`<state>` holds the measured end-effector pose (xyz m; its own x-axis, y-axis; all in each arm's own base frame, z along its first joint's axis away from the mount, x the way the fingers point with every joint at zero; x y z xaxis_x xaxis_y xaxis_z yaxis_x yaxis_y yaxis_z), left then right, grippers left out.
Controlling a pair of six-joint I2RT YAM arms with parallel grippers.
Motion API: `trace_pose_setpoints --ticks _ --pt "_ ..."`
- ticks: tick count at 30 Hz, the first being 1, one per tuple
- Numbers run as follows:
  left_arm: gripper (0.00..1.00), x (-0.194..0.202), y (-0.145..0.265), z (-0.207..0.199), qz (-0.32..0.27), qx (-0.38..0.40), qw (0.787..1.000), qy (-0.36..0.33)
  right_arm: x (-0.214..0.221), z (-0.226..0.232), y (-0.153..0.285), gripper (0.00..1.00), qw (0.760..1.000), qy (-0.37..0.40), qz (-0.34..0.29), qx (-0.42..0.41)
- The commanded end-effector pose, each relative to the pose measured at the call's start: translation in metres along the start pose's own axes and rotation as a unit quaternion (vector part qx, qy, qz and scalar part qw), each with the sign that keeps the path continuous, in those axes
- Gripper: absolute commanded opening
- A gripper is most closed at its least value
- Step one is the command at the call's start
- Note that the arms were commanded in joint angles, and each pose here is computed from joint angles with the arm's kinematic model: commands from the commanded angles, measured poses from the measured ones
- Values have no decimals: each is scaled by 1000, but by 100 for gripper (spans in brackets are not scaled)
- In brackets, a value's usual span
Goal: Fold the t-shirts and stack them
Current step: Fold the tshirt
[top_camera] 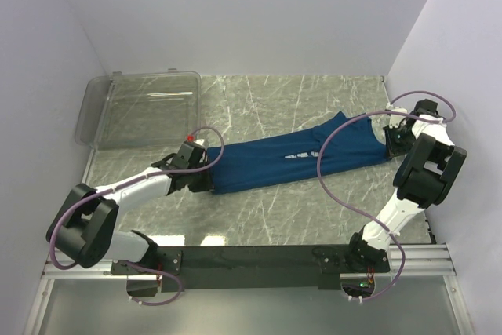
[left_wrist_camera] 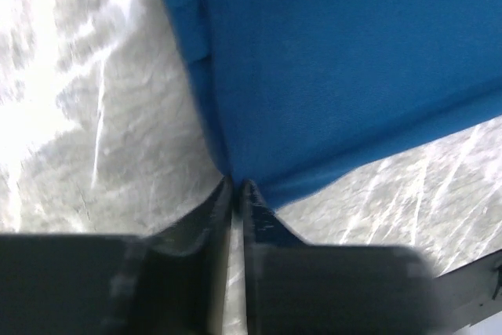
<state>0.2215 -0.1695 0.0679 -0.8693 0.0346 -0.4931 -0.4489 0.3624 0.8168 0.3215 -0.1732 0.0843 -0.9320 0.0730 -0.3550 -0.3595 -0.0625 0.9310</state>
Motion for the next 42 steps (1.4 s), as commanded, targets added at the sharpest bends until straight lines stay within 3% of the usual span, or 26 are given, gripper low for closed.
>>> trace_pose_setpoints --ticks 1,2,3,4,6,9,27,38,42 --pt "18 20 -1 7 33 -18 999 26 -1 -17 -1 12 1000 10 -3 23" --pt "26 22 0 9 34 -23 999 30 -1 -17 0 15 1000 9 -1 22" --pt "40 20 3 8 28 -22 999 35 -2 -16 1 18 1000 11 -3 20" --pt "46 19 5 7 24 -21 999 37 -3 -16 3 25 1000 10 -6 20" --pt "56 14 12 6 10 -20 999 45 -4 -15 6 29 1000 9 -7 17" --pt "60 3 21 1 -12 -16 999 49 -9 -13 14 38 1000 12 -17 12" --pt "49 -43 -4 -34 -22 59 997 53 -22 -3 20 41 999 -1 -28 -30" --pt "41 -32 -22 -28 12 42 997 56 -23 -4 13 40 999 -9 -28 -32" --pt "33 -31 -23 -30 16 50 997 54 -24 -5 12 40 999 -12 -27 -32"
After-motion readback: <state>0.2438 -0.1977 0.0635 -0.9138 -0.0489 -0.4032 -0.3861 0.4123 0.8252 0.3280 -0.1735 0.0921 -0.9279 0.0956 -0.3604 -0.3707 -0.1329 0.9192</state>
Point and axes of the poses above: each gripper's point midway between its finger pads, its own y axis back along the fingers, its own z axis along the line the jaws close on, x = y × z, the point moved 4 cm from there along y, back along the fingers, and after that the axes turned 11 degrees about -y, right-handed, at the moved point
